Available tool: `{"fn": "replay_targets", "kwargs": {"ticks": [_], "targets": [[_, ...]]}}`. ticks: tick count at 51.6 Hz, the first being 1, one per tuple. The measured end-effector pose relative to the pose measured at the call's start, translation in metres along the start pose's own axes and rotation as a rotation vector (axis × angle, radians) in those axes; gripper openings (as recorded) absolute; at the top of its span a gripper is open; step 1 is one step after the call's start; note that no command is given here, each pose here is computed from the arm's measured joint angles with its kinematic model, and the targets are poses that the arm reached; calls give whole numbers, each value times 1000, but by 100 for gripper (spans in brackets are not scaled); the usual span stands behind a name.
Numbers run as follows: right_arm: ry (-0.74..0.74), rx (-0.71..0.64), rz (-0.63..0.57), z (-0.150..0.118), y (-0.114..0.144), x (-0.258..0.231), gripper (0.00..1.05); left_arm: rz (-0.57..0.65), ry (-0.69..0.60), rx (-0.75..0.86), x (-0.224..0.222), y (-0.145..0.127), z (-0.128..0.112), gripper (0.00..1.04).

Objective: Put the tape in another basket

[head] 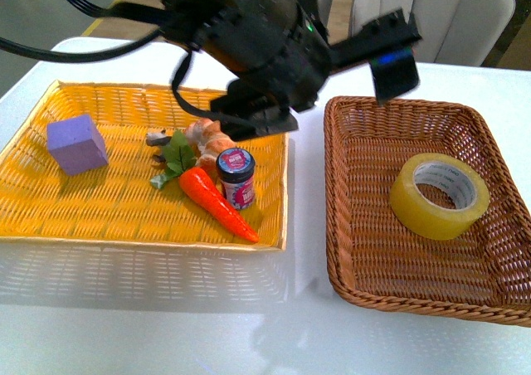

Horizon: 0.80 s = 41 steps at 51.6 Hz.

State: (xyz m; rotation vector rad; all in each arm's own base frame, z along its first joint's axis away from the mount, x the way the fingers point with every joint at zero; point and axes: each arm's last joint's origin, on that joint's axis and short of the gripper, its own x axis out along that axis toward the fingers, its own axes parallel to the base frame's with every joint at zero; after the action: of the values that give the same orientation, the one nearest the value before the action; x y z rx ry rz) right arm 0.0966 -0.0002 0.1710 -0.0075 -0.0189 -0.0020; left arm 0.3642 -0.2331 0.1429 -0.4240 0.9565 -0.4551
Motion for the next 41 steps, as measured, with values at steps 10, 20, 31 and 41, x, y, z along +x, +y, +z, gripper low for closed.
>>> {"fn": "replay_targets", "kwargs": {"ticks": [10, 20, 31, 41], "targets": [[0, 0, 0, 0, 0, 0, 96, 54, -167, -60, -48, 36, 23, 96], [0, 0, 0, 0, 0, 0, 96, 126, -307, -87, -95, 76, 31, 96], [0, 0, 0, 0, 0, 0, 96, 398, -900, 274, -143, 109, 0, 63], [-1, 0, 0, 0, 0, 0, 96, 439, -951, 400, -183, 123, -45, 21]]}}
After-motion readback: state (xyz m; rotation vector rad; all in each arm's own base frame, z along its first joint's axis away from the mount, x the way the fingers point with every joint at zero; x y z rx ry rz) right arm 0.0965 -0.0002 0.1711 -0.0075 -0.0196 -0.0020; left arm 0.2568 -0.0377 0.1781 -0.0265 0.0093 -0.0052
